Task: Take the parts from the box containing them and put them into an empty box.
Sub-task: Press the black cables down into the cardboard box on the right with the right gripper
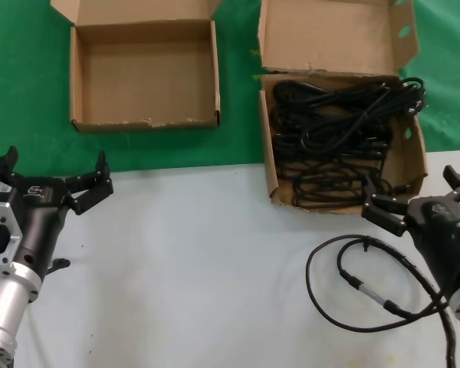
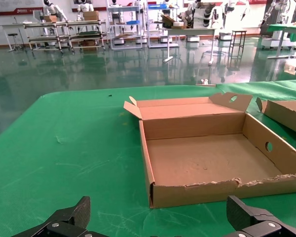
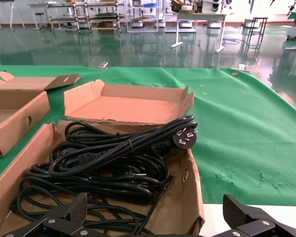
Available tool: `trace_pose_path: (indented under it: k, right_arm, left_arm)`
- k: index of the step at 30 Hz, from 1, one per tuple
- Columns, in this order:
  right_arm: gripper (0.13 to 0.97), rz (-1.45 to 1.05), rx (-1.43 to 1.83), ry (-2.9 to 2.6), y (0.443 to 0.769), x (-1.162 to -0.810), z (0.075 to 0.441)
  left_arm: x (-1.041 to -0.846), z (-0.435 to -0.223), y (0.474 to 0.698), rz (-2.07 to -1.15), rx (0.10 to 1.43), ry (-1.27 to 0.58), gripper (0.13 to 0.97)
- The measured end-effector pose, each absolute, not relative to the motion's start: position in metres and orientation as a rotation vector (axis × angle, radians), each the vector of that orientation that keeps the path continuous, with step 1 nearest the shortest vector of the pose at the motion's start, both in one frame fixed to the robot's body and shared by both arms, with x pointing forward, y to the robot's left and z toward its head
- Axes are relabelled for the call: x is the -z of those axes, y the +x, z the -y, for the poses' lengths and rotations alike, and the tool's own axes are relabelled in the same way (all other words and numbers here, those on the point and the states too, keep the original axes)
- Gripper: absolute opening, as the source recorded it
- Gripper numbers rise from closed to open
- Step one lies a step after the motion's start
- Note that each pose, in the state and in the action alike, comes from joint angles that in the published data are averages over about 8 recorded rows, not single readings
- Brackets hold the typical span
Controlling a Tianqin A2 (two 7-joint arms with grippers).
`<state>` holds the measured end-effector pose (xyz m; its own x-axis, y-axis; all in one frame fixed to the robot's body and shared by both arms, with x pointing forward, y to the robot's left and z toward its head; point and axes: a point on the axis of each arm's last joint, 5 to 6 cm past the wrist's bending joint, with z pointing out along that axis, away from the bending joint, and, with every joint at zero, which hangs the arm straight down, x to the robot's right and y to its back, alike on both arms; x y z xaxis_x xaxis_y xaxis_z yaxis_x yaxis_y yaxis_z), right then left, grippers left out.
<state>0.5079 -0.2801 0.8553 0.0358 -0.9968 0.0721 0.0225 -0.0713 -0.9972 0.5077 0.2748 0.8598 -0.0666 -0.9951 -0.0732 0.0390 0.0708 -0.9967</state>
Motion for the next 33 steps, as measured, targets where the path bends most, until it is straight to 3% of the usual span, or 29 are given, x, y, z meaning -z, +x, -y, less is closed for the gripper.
trace_pose_path:
  k: [17, 26, 33]
  right_arm:
    - [0.966, -1.132, 1.244, -1.263, 0.5079, -0.8553, 0.2801]
    - [0.966, -1.132, 1.244, -1.263, 0.5079, -0.8553, 0.2801]
    - [0.966, -1.137, 1.239, -1.268, 0.5077, -0.8525, 0.2796]
  left_arm:
    - [-0.8598, -0.2748, 0.5077, -1.265, 1.222, -1.096, 0.966]
    - [-0.8598, -0.2748, 0.5077, -1.265, 1.222, -1.096, 0.928]
    - [-0.8598, -0.2748, 0.5077, -1.265, 1.222, -1.096, 0.838]
